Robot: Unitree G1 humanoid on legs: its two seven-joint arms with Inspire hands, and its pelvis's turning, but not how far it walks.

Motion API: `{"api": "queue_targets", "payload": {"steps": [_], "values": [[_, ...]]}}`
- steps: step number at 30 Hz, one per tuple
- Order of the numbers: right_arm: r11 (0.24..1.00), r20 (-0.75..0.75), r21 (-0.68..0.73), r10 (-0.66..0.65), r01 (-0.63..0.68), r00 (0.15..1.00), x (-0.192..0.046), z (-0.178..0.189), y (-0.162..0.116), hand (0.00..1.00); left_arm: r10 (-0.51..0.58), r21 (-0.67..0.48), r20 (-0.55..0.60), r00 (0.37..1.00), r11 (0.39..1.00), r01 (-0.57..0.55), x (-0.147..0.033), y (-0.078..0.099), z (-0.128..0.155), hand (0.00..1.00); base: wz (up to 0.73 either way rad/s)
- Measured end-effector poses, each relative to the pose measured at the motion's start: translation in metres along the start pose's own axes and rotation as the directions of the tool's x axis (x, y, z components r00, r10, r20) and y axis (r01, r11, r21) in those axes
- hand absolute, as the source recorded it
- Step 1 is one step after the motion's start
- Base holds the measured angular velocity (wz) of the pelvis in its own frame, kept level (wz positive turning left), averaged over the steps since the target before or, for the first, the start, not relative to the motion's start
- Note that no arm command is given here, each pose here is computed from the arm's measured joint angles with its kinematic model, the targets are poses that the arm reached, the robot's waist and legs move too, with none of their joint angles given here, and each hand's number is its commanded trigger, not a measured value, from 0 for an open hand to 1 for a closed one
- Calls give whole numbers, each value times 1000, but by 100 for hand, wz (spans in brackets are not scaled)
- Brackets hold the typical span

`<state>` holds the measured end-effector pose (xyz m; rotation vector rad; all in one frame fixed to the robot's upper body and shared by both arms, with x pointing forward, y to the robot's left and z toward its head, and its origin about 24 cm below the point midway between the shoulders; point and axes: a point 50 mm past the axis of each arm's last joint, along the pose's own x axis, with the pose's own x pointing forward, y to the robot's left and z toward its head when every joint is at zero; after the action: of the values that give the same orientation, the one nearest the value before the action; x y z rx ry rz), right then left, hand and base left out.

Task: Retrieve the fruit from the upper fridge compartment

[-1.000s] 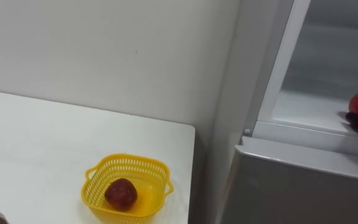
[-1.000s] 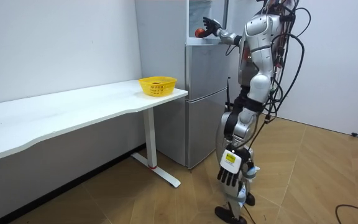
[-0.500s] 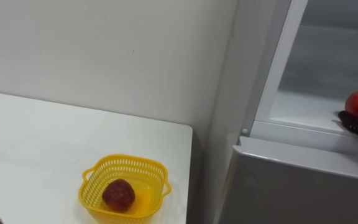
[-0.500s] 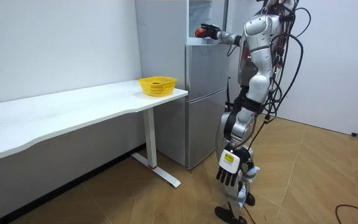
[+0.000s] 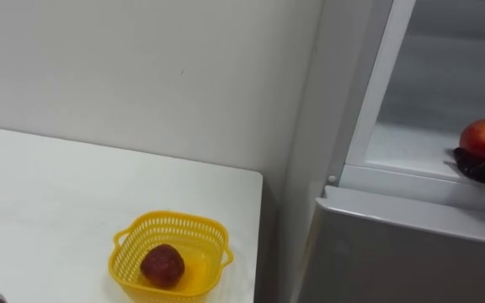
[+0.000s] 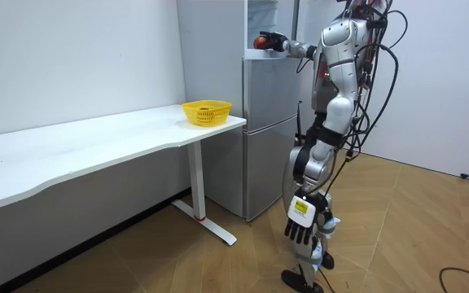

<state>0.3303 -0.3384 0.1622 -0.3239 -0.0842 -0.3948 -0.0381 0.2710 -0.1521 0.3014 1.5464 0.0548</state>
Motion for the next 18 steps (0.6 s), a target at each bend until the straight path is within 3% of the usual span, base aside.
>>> {"api": "queue_targets", "payload": {"steps": [1,3,18], "values": [[1000,-3,-1,7,-7,1000,0,0,0,66,-1,0,-1,1000,1000,1,0,0,0,0,0],[1000,-7,-2,17,-17,1000,0,-1,1,100,-2,-1,-4,1000,1000,2,0,0,-1,0,0],[999,2,-14,39,-39,999,1,2,3,100,-13,-1,-18,1000,1000,12,0,-2,-4,0,0]]}}
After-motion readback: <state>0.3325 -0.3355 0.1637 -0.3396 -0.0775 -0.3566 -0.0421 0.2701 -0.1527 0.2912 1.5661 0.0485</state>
